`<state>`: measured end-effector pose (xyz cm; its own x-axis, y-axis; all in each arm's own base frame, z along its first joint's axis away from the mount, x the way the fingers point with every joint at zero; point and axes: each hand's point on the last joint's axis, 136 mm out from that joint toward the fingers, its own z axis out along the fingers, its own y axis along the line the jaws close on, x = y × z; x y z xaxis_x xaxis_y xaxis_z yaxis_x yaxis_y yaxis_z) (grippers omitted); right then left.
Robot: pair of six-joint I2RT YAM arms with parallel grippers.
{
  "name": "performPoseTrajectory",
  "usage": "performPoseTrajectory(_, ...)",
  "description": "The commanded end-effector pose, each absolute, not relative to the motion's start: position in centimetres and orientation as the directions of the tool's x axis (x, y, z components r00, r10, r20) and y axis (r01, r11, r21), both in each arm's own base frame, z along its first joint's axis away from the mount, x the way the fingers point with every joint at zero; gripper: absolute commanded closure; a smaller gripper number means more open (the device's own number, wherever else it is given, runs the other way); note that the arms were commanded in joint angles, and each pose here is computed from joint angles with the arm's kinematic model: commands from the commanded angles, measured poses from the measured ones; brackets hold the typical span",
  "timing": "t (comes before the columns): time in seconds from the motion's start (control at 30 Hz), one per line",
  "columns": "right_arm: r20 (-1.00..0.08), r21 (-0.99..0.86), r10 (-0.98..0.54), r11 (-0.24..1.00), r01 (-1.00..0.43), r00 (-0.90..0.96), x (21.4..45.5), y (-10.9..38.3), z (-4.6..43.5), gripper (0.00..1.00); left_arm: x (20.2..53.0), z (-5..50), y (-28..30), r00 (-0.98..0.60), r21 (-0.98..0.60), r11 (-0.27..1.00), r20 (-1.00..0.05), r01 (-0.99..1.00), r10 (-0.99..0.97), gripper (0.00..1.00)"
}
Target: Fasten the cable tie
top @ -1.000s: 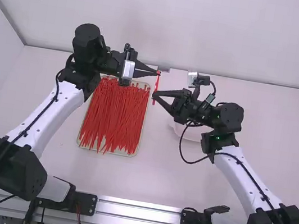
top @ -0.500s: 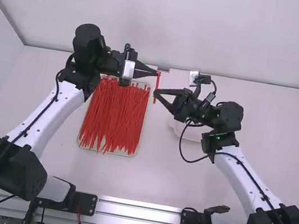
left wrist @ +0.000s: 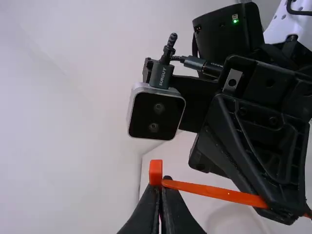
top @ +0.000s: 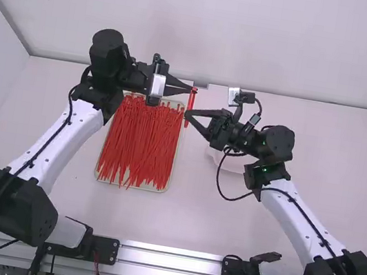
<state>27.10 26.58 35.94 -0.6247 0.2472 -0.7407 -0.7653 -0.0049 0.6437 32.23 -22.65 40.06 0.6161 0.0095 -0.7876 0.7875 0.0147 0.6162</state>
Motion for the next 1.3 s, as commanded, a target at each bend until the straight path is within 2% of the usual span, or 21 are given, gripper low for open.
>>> performPoseTrajectory(0.0,-0.739,0.644,0.262,0.004,-0.765,-0.621,27.4,26.3,36.0,1.00,31.8,39.8,-23.1,0.621,0.621,-0.005,-0.783,0.783,-0.004,0.98)
performPoseTrajectory(0.27,-0.692,0.694,0.260,-0.017,-0.720,-0.673,27.3,26.4,36.0,1.00,31.9,39.8,-22.9,0.623,0.623,-0.001,-0.782,0.782,-0.001,0.98)
performPoseTrajectory(1.27,-0.697,0.691,0.239,-0.027,-0.722,-0.676,26.9,26.5,35.9,1.00,33.2,39.7,-22.2,0.627,0.628,0.050,-0.778,0.776,0.041,0.98)
